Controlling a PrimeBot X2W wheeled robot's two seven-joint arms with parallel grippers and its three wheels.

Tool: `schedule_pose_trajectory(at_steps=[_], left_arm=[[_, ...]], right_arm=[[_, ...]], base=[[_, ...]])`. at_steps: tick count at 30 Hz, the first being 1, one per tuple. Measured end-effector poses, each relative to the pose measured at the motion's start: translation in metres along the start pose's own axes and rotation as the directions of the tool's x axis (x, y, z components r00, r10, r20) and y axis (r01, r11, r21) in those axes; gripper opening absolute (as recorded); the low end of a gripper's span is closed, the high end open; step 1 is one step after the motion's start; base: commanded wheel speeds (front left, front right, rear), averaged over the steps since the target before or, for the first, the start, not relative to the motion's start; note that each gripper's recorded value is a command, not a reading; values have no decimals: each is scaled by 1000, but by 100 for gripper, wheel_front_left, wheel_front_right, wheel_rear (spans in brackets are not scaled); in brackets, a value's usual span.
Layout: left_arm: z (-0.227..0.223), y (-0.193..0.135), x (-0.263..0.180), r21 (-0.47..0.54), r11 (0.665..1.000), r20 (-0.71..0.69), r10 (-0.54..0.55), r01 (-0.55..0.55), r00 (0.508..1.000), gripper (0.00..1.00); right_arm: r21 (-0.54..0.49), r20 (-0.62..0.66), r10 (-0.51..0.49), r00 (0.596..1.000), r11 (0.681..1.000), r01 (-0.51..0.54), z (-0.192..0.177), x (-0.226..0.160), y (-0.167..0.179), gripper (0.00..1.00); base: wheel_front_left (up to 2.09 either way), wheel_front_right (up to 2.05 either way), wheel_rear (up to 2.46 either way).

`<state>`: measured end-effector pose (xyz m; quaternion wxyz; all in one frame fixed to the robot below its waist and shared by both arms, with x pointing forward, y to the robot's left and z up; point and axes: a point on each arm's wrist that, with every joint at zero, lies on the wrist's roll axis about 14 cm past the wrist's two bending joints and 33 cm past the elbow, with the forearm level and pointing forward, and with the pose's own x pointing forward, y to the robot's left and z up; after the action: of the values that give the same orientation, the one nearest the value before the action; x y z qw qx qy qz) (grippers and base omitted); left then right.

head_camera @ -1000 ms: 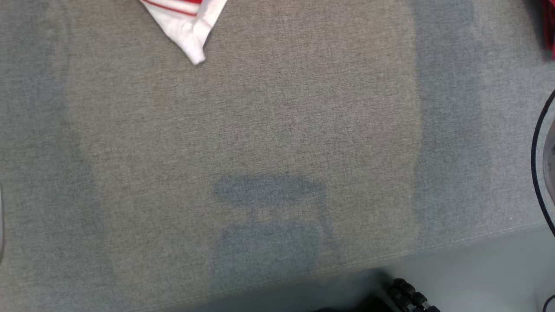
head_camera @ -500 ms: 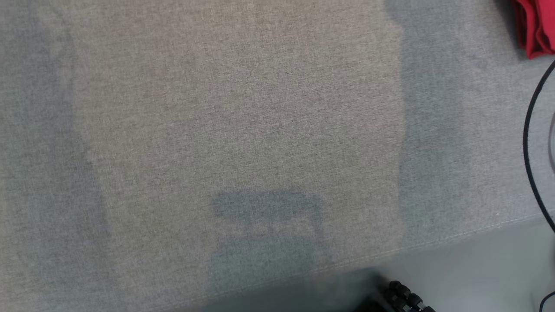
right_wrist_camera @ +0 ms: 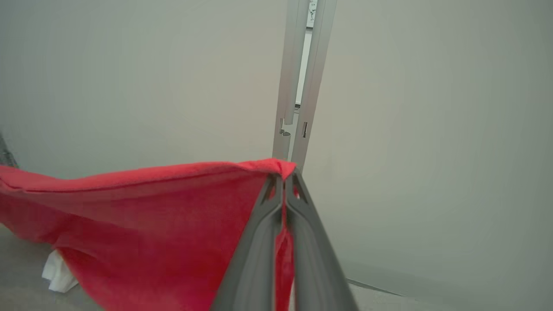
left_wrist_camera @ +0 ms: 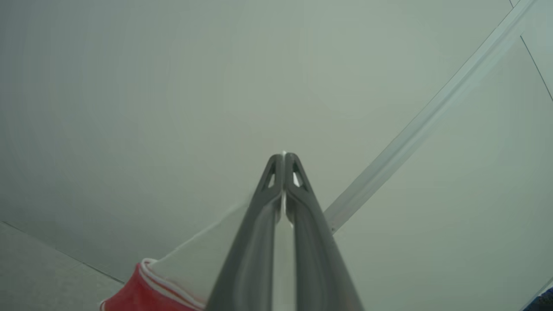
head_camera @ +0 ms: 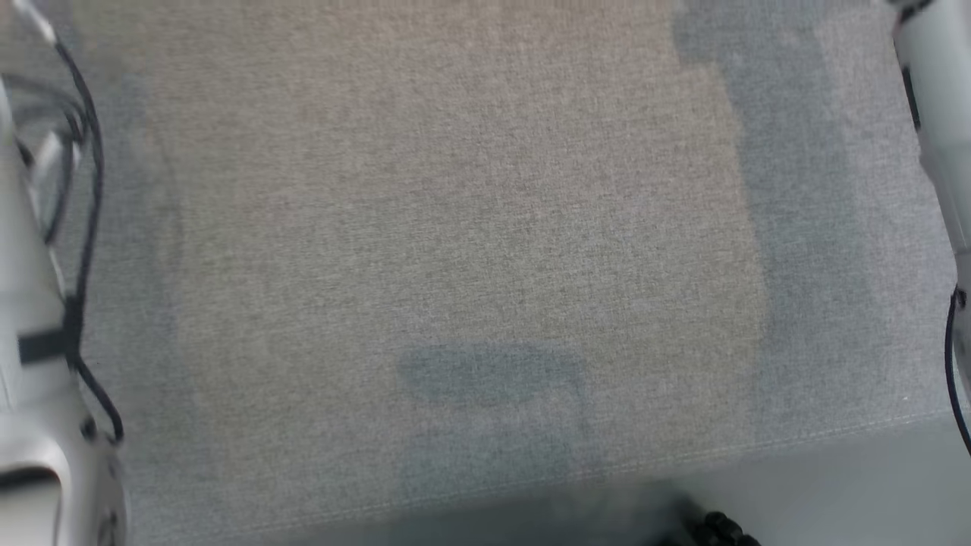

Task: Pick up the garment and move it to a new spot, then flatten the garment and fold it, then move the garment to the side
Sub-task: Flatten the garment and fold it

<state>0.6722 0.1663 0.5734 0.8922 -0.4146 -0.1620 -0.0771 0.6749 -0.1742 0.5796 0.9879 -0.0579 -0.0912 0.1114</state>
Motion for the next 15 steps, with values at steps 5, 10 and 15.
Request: schedule_pose_trajectory(at_steps=[5, 10, 15], left_arm=[[8, 26, -54, 13, 994, -41, 112, -112, 993, 0], [19, 32, -107, -27, 977, -41, 212, -213, 976, 0], [29, 32, -162, -60, 952, -35, 300, -301, 953, 0]], right_arm=[[38, -146, 50, 988, 998, -45, -20, -31, 12, 0], [49, -342, 59, 938, 998, -45, -45, -78, 8, 0], [99, -495, 85, 865, 994, -41, -67, -135, 18, 0]], base=[[0, 0, 0], [0, 0, 0], [0, 0, 0]])
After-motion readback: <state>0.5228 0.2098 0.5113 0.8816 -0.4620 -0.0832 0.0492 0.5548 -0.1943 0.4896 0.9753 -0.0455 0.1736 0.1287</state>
